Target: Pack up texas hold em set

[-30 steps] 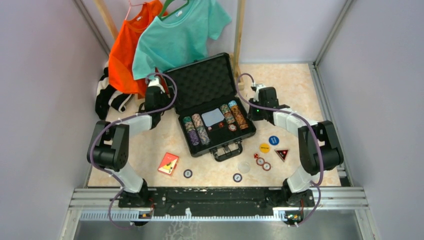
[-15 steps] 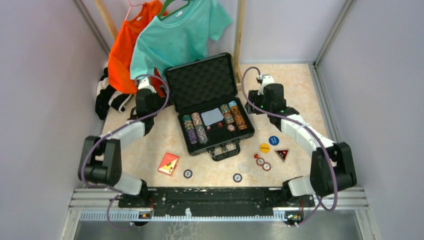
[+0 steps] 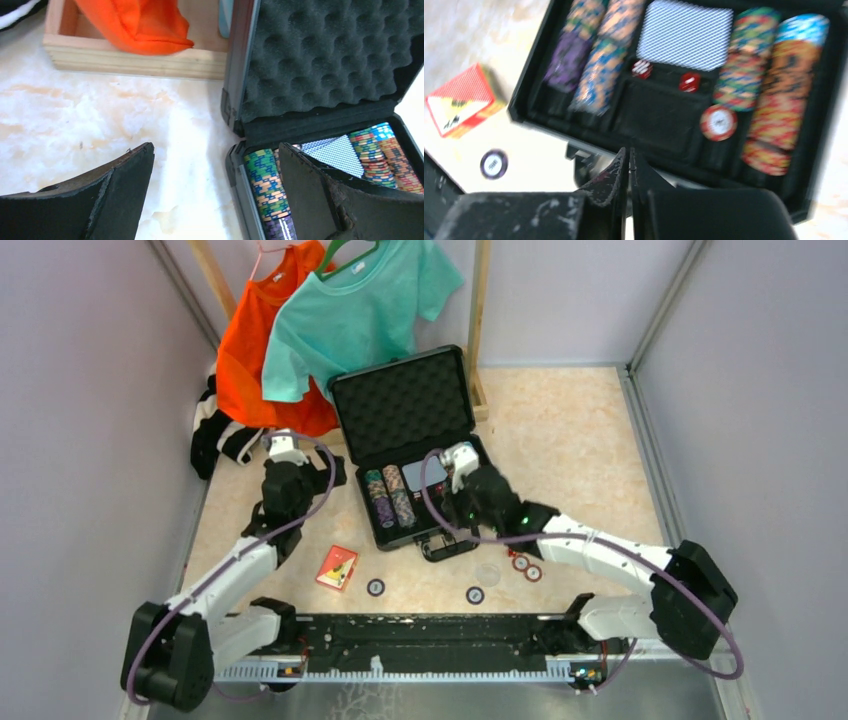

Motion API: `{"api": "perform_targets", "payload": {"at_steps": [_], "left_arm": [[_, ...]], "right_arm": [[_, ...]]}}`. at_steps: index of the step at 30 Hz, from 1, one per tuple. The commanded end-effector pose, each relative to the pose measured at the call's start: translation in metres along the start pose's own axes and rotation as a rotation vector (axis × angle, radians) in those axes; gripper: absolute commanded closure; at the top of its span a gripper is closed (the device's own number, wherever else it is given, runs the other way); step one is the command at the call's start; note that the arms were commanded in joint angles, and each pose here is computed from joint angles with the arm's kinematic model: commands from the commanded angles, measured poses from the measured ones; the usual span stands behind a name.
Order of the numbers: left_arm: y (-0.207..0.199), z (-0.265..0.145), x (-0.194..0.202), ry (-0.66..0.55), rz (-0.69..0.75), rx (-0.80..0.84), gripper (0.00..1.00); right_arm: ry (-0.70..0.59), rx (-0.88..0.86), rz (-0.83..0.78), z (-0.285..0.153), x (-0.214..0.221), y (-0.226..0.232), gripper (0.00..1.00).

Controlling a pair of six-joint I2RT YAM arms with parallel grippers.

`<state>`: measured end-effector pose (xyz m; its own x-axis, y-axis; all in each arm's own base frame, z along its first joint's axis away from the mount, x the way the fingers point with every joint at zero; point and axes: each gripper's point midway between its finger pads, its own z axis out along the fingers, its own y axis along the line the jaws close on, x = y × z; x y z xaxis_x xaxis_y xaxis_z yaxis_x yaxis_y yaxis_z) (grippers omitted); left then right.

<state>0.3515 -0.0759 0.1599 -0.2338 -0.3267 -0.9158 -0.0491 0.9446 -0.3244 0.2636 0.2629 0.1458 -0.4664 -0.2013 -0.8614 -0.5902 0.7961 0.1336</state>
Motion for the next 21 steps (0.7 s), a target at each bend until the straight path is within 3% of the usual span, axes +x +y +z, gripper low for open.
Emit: {"api": "perform_targets", "payload": {"at_steps": [1, 6, 11, 21], "left_arm": [[0.019, -0.014, 0.006, 0.008, 0.03, -0.075, 0.01], [0.022, -0.02, 0.019, 0.048, 0.037, -0.07, 0.01], [0.025, -0.023, 0.028, 0.066, 0.042, -0.063, 0.01], [0.023, -0.033, 0.034, 0.08, 0.026, -0.036, 0.01]], "right_arm": [[-0.026, -0.031, -0.02, -0.006, 0.02, 0.041, 0.98], [0.033, -0.097, -0.048, 0.006, 0.053, 0.075, 1.0], [0.047, -0.133, -0.07, 0.022, 0.058, 0.102, 1.0], [0.095, -0.083, -0.104, 0.063, 0.065, 0.109, 1.0]]}}
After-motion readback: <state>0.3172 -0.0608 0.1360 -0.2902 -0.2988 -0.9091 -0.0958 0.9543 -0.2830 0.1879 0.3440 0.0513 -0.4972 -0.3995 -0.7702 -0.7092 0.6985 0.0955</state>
